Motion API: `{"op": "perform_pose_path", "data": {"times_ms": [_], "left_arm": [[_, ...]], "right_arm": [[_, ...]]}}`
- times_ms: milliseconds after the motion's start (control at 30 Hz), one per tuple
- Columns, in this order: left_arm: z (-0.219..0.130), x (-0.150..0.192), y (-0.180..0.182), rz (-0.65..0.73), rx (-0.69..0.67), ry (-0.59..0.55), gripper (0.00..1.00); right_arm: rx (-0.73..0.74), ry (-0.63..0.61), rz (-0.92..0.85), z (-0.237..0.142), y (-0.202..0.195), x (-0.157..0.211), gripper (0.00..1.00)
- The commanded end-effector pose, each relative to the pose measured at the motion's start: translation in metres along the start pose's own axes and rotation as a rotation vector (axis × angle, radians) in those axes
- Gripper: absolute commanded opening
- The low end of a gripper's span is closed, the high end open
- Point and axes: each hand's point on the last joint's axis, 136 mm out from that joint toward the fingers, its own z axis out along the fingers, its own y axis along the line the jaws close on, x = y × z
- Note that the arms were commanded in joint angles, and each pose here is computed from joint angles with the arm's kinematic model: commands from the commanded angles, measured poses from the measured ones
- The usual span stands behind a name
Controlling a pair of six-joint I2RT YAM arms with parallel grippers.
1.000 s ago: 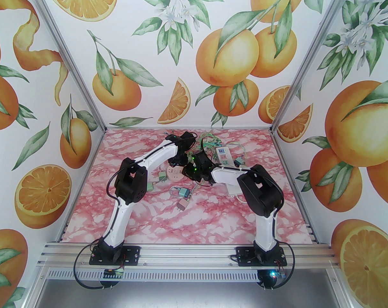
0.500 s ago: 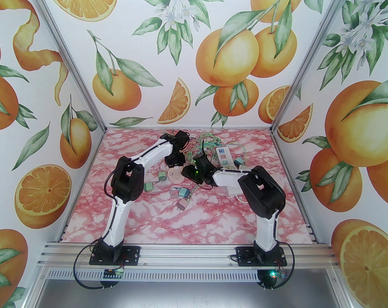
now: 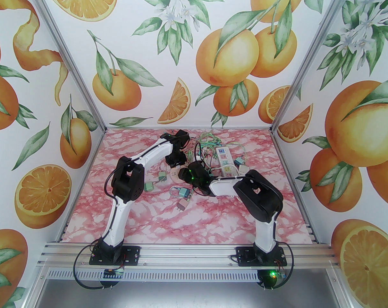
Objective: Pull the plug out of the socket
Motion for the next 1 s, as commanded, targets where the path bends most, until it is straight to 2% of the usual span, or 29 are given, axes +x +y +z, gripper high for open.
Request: {"op": "perform_pose_path", "data": {"times_ms": [0, 100, 200, 433, 667, 967], "left_arm": [[-0.022, -0.015, -0.021, -0.011, 0.083, -0.053, 0.0], [-0.025, -0.018, -0.02, -0.003, 0.078, -0.062, 0.0], [-0.029, -0.02, -0.023, 0.011, 0.086, -0.067, 0.0], [-0.039, -0.027, -0.027, 0.007, 0.116, -0.071, 0.0], [-0.062, -0.041, -0.027, -0.03, 0.19, -0.107, 0.0], [-0.076, -0.05, -0.006, -0.007, 0.134, -0.152, 0.0]], "right_arm": [[0.087, 0.068, -0.082, 0.023, -0.024, 0.027, 0.52], [0.128, 0.152, -0.096, 0.027, -0.03, 0.044, 0.43], [0.193, 0.181, -0.141, 0.024, -0.036, 0.053, 0.4], [0.291, 0.319, -0.069, 0.023, -0.062, 0.084, 0.39], [0.28, 0.324, -0.002, 0.02, -0.066, 0.087, 0.39], [0.202, 0.262, -0.005, 0.013, -0.044, 0.055, 0.46]]}}
